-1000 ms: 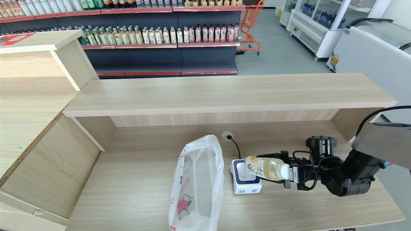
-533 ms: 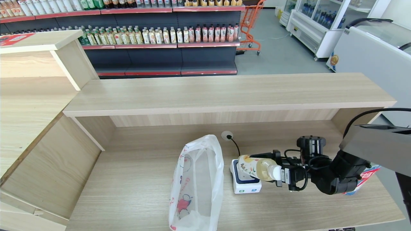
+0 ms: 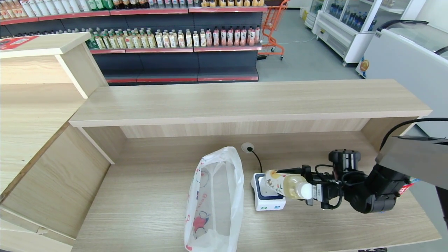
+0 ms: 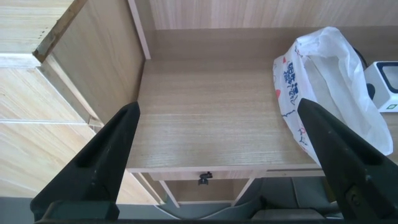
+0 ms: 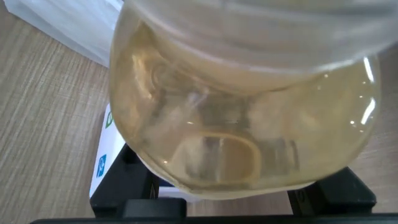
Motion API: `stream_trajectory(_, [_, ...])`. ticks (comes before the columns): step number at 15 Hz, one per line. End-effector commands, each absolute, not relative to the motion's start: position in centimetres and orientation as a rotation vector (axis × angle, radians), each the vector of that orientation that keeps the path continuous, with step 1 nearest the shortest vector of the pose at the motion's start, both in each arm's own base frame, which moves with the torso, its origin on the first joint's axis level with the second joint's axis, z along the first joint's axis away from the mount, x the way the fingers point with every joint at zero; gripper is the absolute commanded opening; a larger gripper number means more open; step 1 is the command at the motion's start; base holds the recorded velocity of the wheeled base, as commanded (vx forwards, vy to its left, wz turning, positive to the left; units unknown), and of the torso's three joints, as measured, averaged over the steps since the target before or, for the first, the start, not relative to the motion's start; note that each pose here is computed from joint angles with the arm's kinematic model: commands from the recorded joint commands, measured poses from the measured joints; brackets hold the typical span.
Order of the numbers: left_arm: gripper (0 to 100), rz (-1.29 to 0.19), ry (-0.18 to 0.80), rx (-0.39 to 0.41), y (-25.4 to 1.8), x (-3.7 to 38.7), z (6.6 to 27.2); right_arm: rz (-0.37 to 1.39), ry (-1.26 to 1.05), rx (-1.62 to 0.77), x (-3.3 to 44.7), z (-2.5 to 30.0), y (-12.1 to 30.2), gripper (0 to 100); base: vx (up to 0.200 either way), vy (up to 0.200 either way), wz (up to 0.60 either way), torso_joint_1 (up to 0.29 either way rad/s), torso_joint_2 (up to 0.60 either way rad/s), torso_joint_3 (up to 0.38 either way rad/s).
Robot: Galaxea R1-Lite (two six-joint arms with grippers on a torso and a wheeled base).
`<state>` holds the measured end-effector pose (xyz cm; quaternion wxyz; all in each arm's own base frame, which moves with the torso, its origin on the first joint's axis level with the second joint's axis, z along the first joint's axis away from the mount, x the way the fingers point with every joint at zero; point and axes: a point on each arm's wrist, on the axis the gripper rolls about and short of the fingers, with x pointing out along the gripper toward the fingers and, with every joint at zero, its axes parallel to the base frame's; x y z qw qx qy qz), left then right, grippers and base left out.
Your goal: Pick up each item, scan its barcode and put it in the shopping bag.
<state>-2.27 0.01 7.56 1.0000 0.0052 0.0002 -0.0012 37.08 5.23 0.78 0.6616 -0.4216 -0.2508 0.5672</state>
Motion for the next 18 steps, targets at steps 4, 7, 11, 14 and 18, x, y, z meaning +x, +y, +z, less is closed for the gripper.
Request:
stream_trajectory(4, [100,-0.003,0.000,0.011,0.0,-2.3,7.6,1.209,-0.524,-0.855,35.0,7.1,1.3,0,0.000,0.000,0.00,0.000,0.00,0.000])
stream_trajectory(7, [100,-0.003,0.000,0.011,0.0,-2.3,7.6,1.197,-0.427,-0.699,33.1,11.3,0.9,0,0.000,0.000,0.00,0.000,0.00,0.000])
stream_trajectory(11, [100,-0.003,0.000,0.011,0.0,-2.3,7.6,1.054,-0.182,-0.419,29.1,14.7,0.5,0,0.000,0.000,0.00,0.000,0.00,0.000])
stream_trajectory(14, [100,-0.002,0.000,0.011,0.0,-2.3,7.6,0.905,-0.003,-0.118,26.7,16.2,3.0,0,0.000,0.000,0.00,0.000,0.00,0.000])
stream_trajectory(18, [100,-0.002,0.000,0.011,0.0,-2.3,7.6,0.872,0.084,0.021,26.5,16.0,5.8,0,0.000,0.000,0.00,0.000,0.00,0.000])
